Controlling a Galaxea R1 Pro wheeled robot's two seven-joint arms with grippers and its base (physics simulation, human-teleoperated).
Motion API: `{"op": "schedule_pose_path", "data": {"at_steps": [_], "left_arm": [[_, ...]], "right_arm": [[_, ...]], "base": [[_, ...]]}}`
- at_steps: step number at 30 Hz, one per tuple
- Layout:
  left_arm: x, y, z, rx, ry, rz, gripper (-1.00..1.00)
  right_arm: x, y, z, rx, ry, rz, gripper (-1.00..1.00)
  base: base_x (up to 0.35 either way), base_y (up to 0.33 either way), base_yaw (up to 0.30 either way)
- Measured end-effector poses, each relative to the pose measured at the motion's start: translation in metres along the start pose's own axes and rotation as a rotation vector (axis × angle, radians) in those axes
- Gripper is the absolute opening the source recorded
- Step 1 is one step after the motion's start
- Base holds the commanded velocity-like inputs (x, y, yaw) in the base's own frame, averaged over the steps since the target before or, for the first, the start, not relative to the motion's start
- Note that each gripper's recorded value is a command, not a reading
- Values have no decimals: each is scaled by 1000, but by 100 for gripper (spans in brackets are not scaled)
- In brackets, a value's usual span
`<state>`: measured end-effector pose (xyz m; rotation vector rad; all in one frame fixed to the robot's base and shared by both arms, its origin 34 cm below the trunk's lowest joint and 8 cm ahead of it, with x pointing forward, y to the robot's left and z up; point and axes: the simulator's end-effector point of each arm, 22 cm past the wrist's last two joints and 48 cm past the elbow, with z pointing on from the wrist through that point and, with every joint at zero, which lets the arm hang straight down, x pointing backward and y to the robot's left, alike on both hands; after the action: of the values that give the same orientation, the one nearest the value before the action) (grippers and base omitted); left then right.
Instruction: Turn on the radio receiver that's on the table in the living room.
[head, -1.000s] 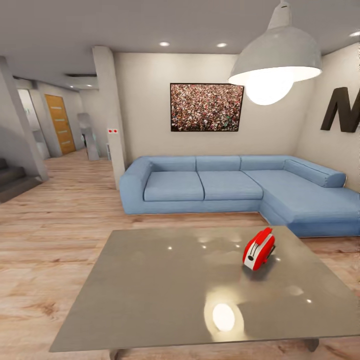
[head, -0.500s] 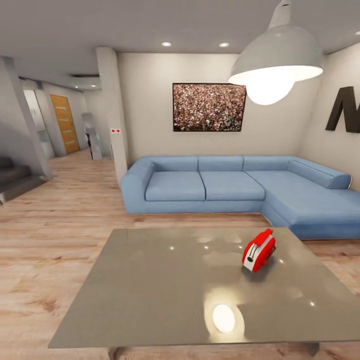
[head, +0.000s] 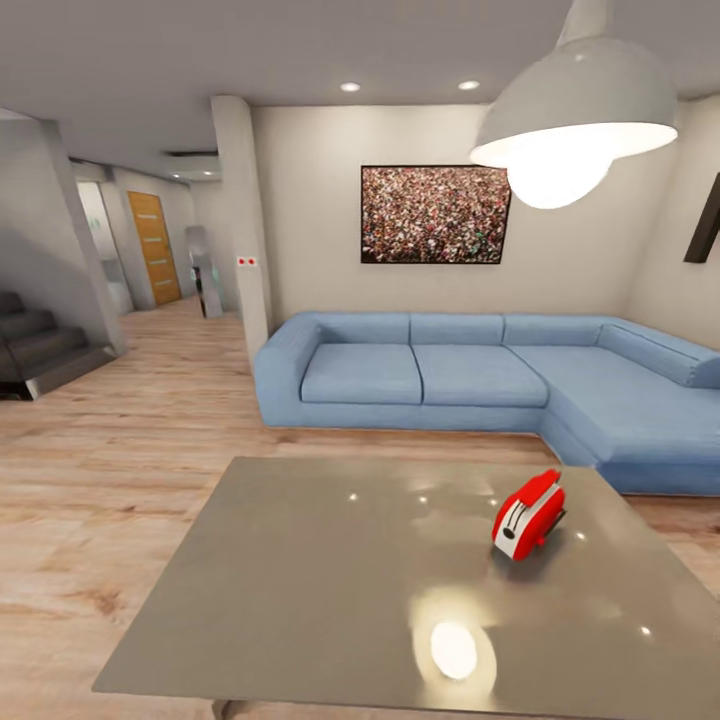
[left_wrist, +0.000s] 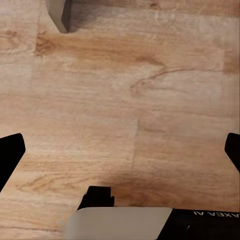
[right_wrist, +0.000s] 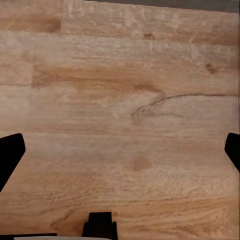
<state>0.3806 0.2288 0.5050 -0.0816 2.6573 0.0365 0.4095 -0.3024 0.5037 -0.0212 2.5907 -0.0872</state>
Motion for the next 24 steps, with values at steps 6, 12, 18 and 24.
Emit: {"op": "schedule_pose_path", "data": {"at_steps": [6,12,18,24], "left_arm": [[0,3,0,-15,-1,0,100],[0,4,0,-18,0,0,100],[0,4,0,-18,0,0,100],[0,4,0,-17,0,0,100]], "right_arm": [[0,0,0,0,0,0,100],[0,0,0,0,0,0,100],[0,0,0,0,0,0,100],[0,0,0,-1,0,0,100]], "base": [[242,-256,0],[251,-247,0],[250,-256,0],[177,-154,0]]}}
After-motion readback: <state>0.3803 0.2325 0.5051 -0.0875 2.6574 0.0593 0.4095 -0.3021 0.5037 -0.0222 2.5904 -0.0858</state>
